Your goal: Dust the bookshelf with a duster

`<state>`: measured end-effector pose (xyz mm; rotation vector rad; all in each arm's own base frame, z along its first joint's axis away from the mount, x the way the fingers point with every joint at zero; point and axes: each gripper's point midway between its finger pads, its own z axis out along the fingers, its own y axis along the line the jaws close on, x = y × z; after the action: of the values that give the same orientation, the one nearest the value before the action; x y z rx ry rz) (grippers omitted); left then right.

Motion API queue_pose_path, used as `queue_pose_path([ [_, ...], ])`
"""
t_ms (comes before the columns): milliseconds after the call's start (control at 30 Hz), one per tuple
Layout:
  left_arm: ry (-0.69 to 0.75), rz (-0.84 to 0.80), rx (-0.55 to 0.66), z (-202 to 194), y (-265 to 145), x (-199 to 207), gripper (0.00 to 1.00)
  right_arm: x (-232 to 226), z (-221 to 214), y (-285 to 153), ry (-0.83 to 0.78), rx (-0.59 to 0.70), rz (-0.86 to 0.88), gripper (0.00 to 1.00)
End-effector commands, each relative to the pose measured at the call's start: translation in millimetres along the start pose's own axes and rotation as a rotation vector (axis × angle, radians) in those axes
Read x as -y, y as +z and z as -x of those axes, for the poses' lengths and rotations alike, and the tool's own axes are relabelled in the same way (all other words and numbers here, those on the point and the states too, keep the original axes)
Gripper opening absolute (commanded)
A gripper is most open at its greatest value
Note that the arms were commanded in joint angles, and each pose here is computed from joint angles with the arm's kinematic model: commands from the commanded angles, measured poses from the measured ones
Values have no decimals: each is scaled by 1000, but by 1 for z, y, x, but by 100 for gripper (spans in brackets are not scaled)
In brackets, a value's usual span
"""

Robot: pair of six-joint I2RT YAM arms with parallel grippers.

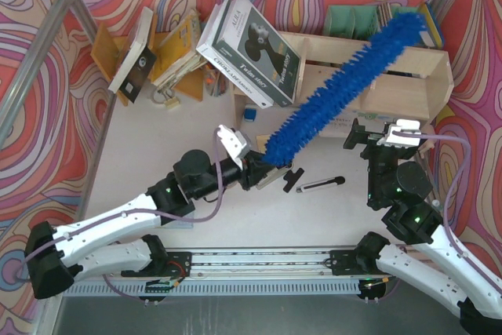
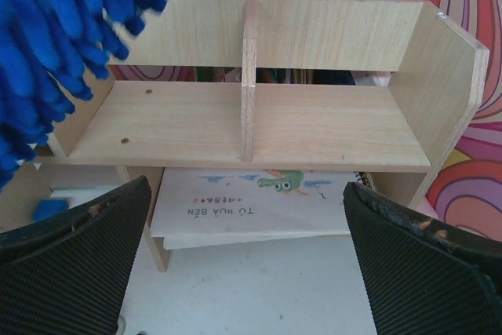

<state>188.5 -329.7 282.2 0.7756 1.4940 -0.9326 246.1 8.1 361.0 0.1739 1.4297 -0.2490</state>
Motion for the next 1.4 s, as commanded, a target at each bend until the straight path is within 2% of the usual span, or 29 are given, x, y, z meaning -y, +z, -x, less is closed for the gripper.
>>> queue_pose_path([
  [0,114,-57,157,61,-6,37,0,5,6,-1,23,18,-13,99],
  [200,93,-46,108,41,4,47,0,9,12,-4,60,32,-11,99],
  [400,64,-4,95,23,14,47,0,17,29,-13,162,23,10,99],
  [600,46,92,81,4,24,31,0,17,54,-28,387,-22,80,99],
  [733,44,99,82,-1,27,32,0,4,64,-30,462,-47,138,98],
  [1000,57,40,93,3,27,53,0,-49,51,-20,577,-131,243,99],
  [1067,67,19,88,1,25,59,0,-69,44,-17,594,-182,284,98],
  [1167,69,-1,86,2,23,65,0,-85,20,-8,594,-282,230,98],
  [1367,77,-56,83,-2,18,85,0,-90,8,-2,609,-268,210,98],
])
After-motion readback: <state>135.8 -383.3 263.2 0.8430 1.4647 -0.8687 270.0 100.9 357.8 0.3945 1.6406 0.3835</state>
